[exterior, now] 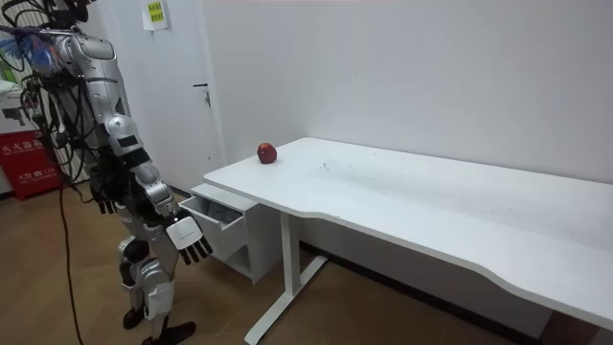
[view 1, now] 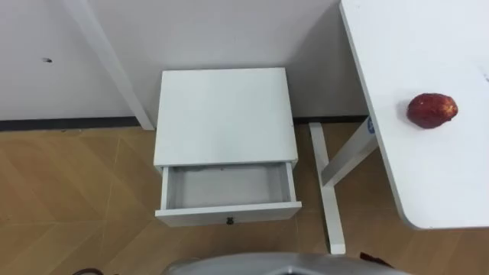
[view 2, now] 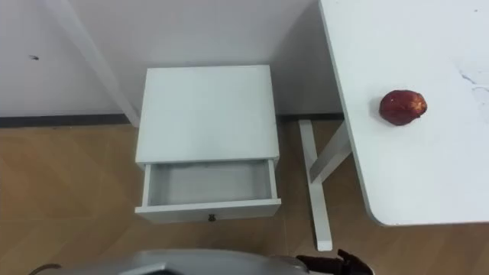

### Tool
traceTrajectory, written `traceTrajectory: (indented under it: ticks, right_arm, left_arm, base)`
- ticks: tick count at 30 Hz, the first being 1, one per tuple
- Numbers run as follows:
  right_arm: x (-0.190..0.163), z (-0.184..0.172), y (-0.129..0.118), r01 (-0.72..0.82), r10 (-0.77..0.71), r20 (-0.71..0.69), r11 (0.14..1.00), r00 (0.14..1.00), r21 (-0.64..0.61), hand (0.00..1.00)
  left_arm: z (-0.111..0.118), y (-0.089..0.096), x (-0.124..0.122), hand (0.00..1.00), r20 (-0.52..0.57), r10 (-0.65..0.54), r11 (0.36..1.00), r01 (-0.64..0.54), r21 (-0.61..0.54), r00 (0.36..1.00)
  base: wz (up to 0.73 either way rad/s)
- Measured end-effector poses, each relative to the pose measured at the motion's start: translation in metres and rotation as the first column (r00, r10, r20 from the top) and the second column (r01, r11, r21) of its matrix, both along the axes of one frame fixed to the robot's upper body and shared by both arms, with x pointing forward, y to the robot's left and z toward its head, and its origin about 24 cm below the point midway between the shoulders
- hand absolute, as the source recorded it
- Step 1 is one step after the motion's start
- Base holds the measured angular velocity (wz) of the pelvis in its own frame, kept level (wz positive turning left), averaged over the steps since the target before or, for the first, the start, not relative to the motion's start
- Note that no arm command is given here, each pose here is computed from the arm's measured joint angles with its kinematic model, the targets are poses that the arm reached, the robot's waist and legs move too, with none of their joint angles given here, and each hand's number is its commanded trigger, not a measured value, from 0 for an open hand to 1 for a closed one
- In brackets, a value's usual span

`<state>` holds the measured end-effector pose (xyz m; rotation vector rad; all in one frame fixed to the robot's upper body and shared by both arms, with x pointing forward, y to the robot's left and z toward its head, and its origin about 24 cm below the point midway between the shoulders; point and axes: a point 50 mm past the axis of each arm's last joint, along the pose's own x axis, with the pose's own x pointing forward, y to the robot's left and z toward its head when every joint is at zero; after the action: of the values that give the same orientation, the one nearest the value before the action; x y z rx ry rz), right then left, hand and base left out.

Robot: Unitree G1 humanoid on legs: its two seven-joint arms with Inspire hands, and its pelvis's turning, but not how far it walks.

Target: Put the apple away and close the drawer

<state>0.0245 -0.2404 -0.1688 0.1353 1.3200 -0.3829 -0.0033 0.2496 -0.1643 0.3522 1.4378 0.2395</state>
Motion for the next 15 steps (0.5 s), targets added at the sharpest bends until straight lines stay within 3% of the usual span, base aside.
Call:
traceTrajectory:
  ticks: [6, 9, 12, 15]
  right_arm:
    - [-0.0002, -0.0005, 0.0017, -0.005, 0.005, -0.004, 1.0, 1.0, 0.005, 0.0]
    - [-0.0006, -0.0008, 0.0024, 0.069, -0.069, 0.007, 0.998, 0.998, 0.013, 0.0]
    - [-0.0036, -0.001, 0.0014, 0.209, -0.21, 0.019, 0.978, 0.978, 0.026, 0.0]
    - [-0.009, 0.0004, -0.0068, 0.486, -0.488, 0.056, 0.873, 0.871, 0.039, 0.0]
  left_arm:
    - [-0.0002, -0.0004, -0.001, 0.0, -0.004, 0.001, 1.0, -0.001, -0.001, 1.0]
    - [-0.0006, -0.0012, -0.0023, 0.0, 0.004, 0.024, 1.0, -0.024, -0.007, 1.0]
    - [-0.001, -0.0012, -0.0054, 0.0, -0.007, 0.037, 0.999, -0.038, -0.008, 0.999]
    - [0.0003, 0.0034, -0.0094, 0.0, -0.001, 0.078, 0.997, -0.078, 0.005, 0.997]
  base:
    - [-0.01]
    - [0.0]
    - [0.02]
    - [0.01]
